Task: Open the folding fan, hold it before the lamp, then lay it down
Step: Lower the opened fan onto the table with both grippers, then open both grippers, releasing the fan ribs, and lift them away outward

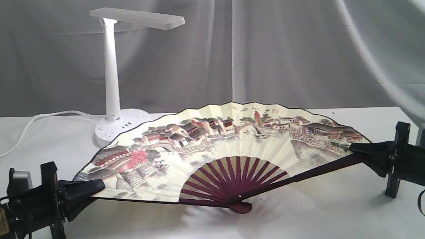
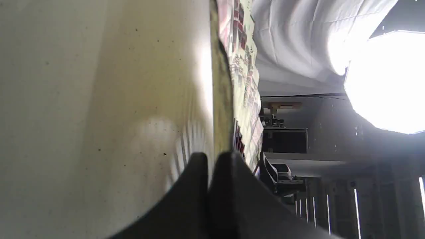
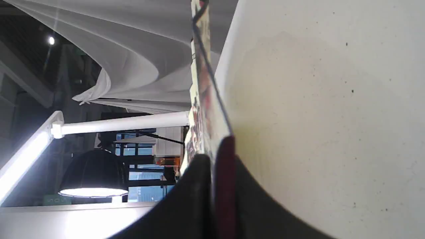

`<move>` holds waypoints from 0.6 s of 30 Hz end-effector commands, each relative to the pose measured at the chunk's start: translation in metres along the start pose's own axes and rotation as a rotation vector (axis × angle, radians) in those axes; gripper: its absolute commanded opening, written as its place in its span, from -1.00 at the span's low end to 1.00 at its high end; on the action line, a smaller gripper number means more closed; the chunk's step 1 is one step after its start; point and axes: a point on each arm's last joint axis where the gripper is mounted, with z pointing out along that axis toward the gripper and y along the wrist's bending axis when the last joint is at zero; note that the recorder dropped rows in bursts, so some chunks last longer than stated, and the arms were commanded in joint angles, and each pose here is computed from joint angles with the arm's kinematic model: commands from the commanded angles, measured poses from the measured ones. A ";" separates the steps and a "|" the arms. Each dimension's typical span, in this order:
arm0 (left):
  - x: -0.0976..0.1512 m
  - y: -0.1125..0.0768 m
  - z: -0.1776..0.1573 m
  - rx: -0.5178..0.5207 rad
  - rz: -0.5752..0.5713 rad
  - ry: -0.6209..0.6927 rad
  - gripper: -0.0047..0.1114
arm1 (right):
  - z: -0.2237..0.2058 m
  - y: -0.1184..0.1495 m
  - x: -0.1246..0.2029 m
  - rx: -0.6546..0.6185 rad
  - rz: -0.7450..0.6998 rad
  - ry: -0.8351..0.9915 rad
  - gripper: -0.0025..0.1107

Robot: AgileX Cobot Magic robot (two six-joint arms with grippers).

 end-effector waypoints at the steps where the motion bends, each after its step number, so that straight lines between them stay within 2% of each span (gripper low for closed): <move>1: -0.009 0.014 -0.006 -0.081 0.019 -0.084 -0.92 | -0.014 -0.029 -0.005 0.091 -0.004 -0.066 -0.95; 4: -0.009 0.014 -0.006 -0.081 0.019 -0.084 -0.88 | -0.014 -0.027 -0.005 0.097 -0.017 -0.050 -0.78; 10: -0.008 0.013 -0.006 -0.081 0.017 -0.083 -0.62 | -0.015 -0.018 -0.006 0.097 -0.042 -0.045 -0.20; 14: -0.011 0.014 -0.009 -0.080 -0.013 -0.095 -0.30 | -0.016 -0.015 -0.006 0.100 -0.054 -0.038 0.05; 18: -0.015 0.017 -0.021 -0.088 -0.011 -0.097 0.16 | -0.016 -0.014 -0.006 0.101 -0.064 -0.034 0.22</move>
